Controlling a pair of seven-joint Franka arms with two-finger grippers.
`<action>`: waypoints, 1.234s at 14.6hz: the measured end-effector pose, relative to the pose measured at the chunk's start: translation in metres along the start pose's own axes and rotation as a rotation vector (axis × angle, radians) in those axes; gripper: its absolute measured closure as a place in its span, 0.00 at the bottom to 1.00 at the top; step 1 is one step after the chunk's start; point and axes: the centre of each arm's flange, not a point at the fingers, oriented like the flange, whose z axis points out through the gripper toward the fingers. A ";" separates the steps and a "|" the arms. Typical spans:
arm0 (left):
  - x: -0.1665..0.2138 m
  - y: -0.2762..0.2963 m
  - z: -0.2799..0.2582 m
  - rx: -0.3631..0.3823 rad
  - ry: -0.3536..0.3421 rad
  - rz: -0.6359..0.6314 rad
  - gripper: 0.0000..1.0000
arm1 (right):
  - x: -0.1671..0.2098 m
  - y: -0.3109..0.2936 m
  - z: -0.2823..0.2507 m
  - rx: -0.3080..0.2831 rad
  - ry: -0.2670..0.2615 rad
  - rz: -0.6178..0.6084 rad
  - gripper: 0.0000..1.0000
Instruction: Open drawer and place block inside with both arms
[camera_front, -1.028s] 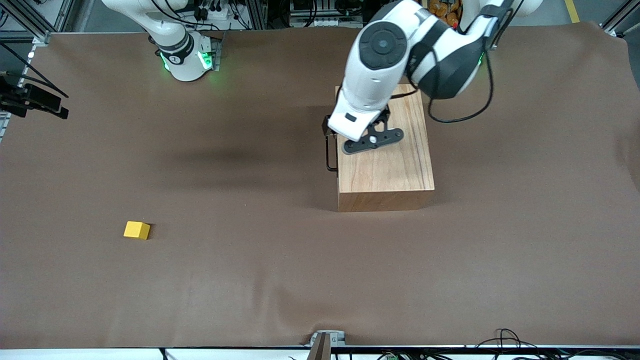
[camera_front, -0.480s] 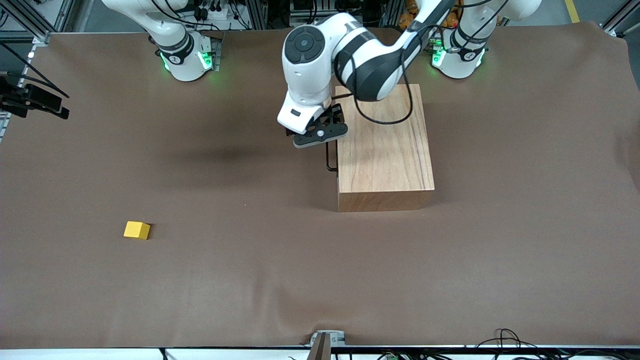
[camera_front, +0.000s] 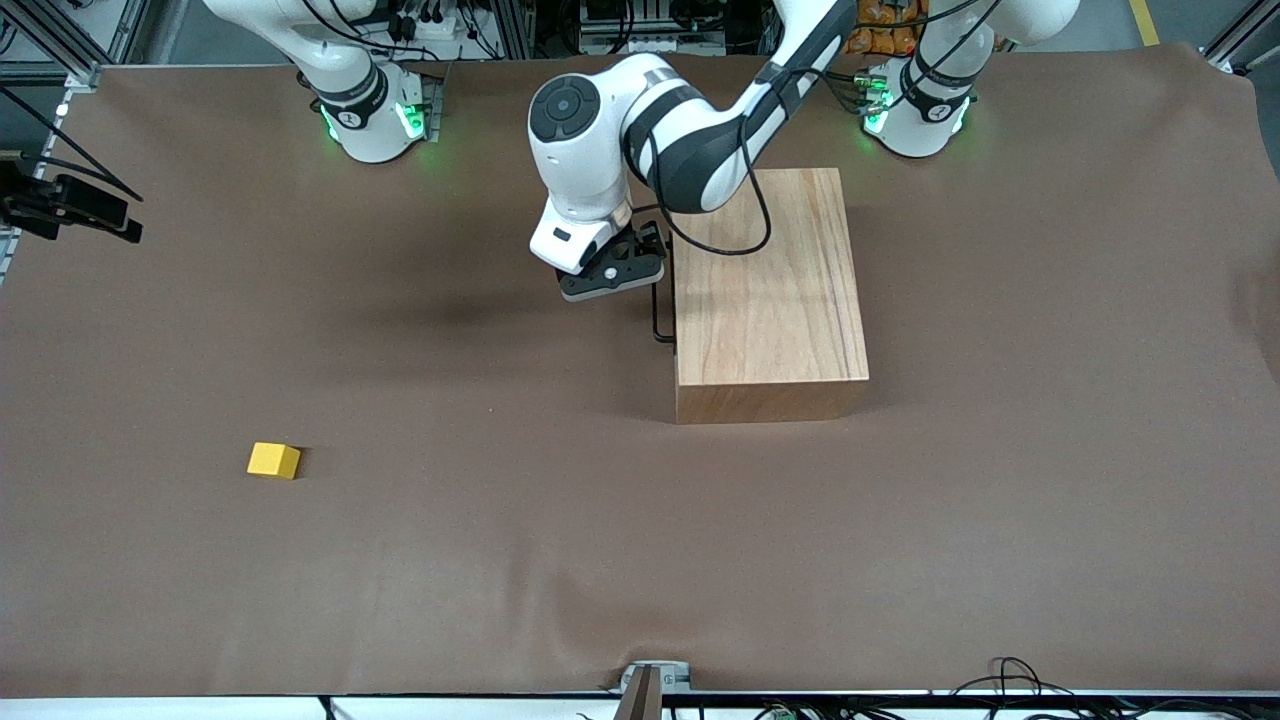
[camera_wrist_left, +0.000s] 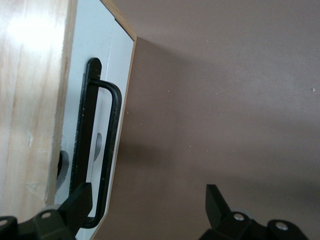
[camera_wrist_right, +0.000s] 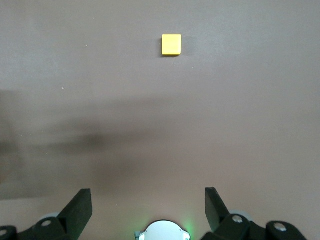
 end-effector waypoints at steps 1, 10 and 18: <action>0.001 0.000 0.003 0.005 0.004 0.004 0.00 | 0.000 0.000 0.000 0.000 0.001 0.000 0.00; 0.005 0.001 0.029 0.055 0.019 0.136 0.00 | 0.000 0.000 0.000 0.000 -0.002 0.000 0.00; 0.003 0.004 0.053 0.085 0.001 0.176 0.00 | 0.003 -0.001 0.004 -0.001 -0.008 -0.002 0.00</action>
